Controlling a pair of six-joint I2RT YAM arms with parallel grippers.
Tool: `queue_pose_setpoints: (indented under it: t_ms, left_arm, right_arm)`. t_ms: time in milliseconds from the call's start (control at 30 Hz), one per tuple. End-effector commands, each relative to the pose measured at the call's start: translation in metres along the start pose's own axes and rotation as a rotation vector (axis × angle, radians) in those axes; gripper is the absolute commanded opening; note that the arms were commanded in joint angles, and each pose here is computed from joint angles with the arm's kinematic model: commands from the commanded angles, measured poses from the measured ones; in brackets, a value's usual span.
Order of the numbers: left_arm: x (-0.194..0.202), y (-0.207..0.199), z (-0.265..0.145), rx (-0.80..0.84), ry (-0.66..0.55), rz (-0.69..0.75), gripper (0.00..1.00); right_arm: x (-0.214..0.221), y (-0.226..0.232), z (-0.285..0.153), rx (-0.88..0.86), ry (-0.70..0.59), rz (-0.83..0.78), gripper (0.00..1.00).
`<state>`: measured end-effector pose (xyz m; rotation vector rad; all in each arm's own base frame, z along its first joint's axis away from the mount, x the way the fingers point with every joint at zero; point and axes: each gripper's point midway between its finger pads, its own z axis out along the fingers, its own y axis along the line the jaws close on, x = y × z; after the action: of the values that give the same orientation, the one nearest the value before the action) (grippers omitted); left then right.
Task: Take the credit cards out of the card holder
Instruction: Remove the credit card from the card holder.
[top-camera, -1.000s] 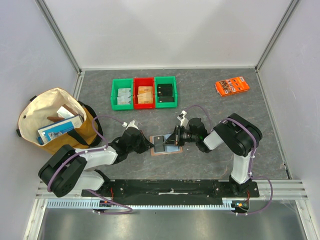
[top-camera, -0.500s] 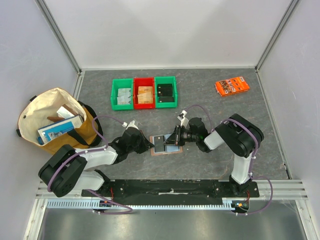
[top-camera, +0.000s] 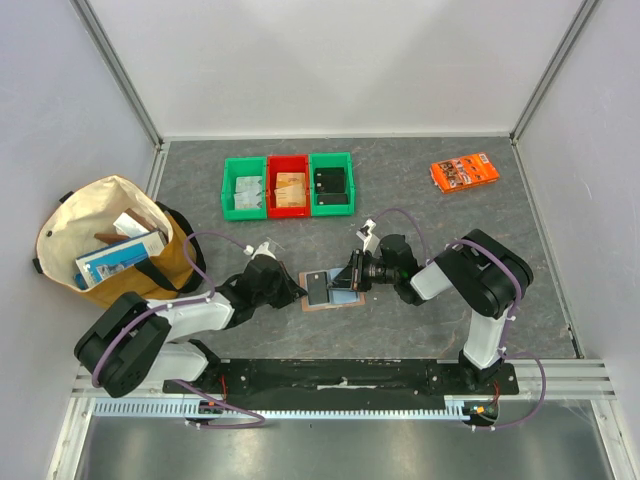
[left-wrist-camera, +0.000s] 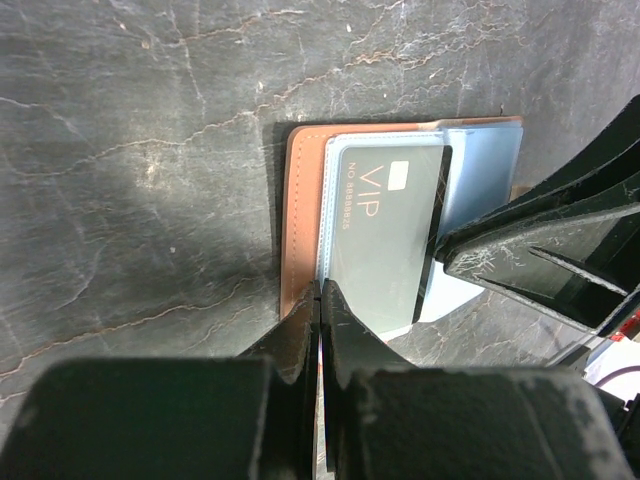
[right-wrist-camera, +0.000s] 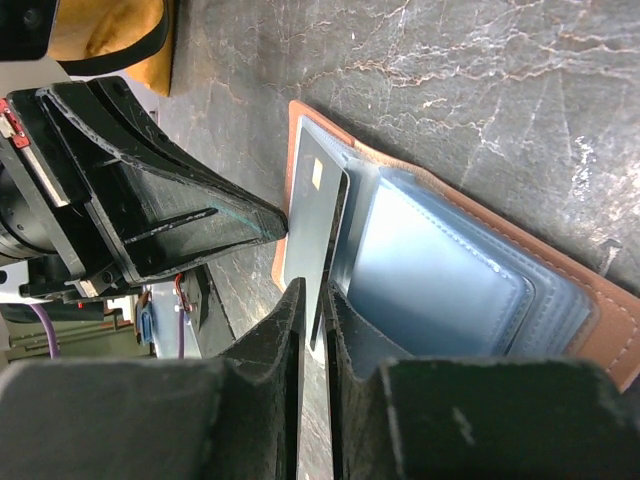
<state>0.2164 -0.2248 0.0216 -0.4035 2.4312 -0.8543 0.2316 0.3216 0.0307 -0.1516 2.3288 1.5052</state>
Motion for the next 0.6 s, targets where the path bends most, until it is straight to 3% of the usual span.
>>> queue_pose_setpoints:
  t_ms: [0,567]
  left_arm:
    - [-0.008,-0.005,-0.003,-0.003,-0.023,0.017,0.02]
    - [-0.006,-0.009,-0.001,0.007,-0.007,0.022,0.02]
  right_arm:
    - [-0.004,0.007,0.001,-0.033,-0.001,-0.034,0.17]
    - [-0.001,-0.003,0.005,-0.008,0.014,-0.024,0.20]
